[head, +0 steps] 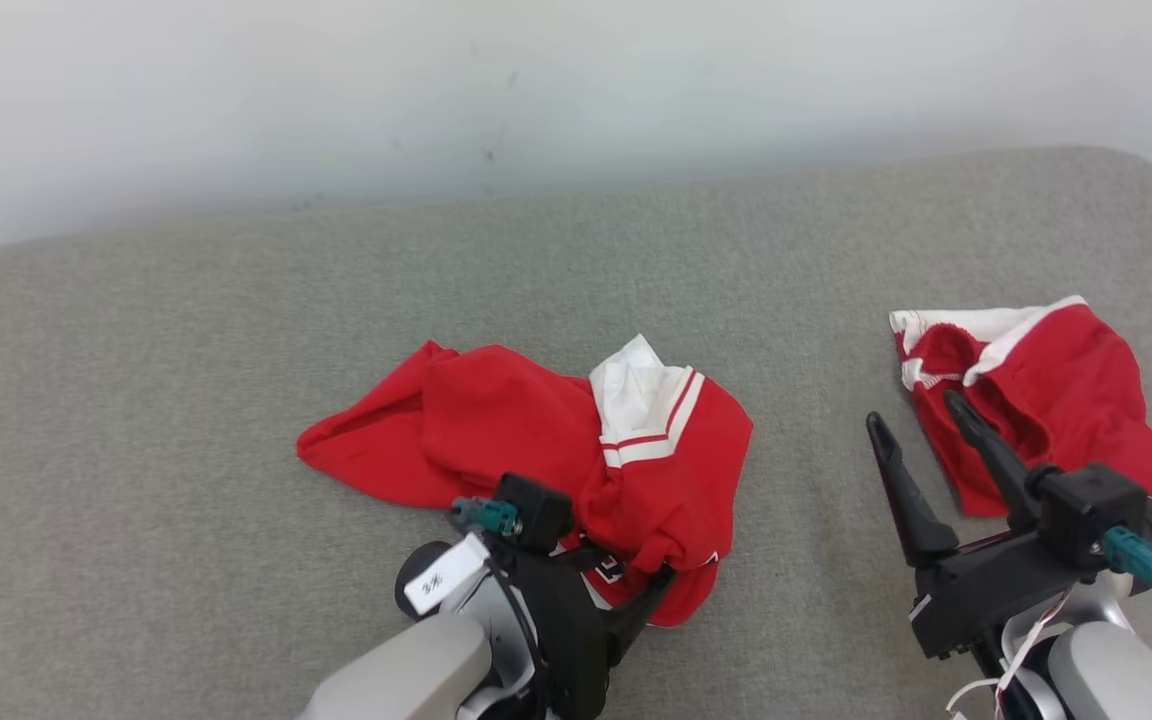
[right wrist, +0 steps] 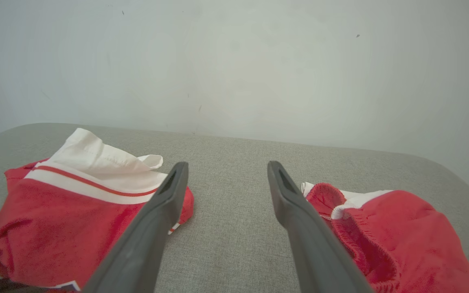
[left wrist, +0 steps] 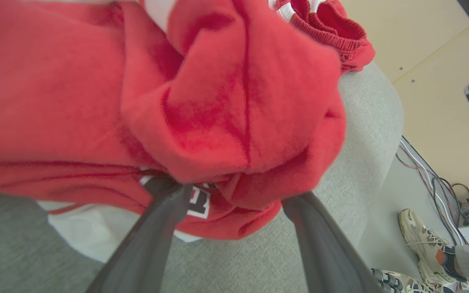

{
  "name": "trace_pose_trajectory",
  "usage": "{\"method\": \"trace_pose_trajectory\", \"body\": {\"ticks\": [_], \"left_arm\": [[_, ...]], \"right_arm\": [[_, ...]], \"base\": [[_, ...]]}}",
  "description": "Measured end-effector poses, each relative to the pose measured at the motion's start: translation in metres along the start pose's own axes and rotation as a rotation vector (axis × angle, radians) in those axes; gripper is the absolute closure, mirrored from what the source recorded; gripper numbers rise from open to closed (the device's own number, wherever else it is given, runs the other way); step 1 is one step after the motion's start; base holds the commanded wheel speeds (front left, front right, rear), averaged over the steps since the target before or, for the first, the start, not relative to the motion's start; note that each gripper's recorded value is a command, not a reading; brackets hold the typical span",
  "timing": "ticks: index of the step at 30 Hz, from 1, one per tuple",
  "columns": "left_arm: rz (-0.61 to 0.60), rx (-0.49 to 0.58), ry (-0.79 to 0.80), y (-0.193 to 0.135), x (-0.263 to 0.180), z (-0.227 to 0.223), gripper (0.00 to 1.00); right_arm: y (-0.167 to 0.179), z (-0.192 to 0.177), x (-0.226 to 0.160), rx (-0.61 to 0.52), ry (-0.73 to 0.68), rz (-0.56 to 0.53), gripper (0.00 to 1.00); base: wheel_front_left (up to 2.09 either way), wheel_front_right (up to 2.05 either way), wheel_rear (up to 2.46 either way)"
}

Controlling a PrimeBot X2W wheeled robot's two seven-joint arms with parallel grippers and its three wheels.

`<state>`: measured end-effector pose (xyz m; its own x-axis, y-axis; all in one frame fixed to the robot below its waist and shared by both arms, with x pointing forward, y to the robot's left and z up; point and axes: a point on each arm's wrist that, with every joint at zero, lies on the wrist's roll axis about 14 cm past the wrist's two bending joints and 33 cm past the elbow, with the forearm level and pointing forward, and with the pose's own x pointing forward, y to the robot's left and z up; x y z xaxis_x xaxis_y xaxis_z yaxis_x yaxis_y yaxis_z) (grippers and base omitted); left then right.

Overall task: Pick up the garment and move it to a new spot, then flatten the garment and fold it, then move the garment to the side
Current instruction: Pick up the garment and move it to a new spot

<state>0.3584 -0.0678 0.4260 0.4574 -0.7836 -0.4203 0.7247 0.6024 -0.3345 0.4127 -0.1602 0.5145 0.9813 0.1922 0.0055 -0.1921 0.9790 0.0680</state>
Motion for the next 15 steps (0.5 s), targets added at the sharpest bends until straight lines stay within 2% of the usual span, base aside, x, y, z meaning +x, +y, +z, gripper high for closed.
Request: {"method": "trace_pose_trajectory", "body": {"ticks": [5, 11, 15], "left_arm": [[0.061, 0.019, -0.083, 0.005, -0.012, 0.003, 0.00], [0.221, 0.068, -0.236, 0.035, -0.041, 0.023, 0.00], [0.337, 0.057, -0.252, 0.054, -0.067, 0.010, 0.00]], "right_arm": [[0.001, 0.006, 0.006, 0.027, -0.010, 0.016, 0.00], [0.014, 0.005, 0.019, 0.050, 0.017, 0.059, 0.00], [0.027, 0.003, 0.025, 0.079, 0.047, 0.090, 0.00]], "base": [[0.00, 0.00, 0.00], [0.00, 0.00, 0.00], [0.00, 0.00, 0.00]]}}
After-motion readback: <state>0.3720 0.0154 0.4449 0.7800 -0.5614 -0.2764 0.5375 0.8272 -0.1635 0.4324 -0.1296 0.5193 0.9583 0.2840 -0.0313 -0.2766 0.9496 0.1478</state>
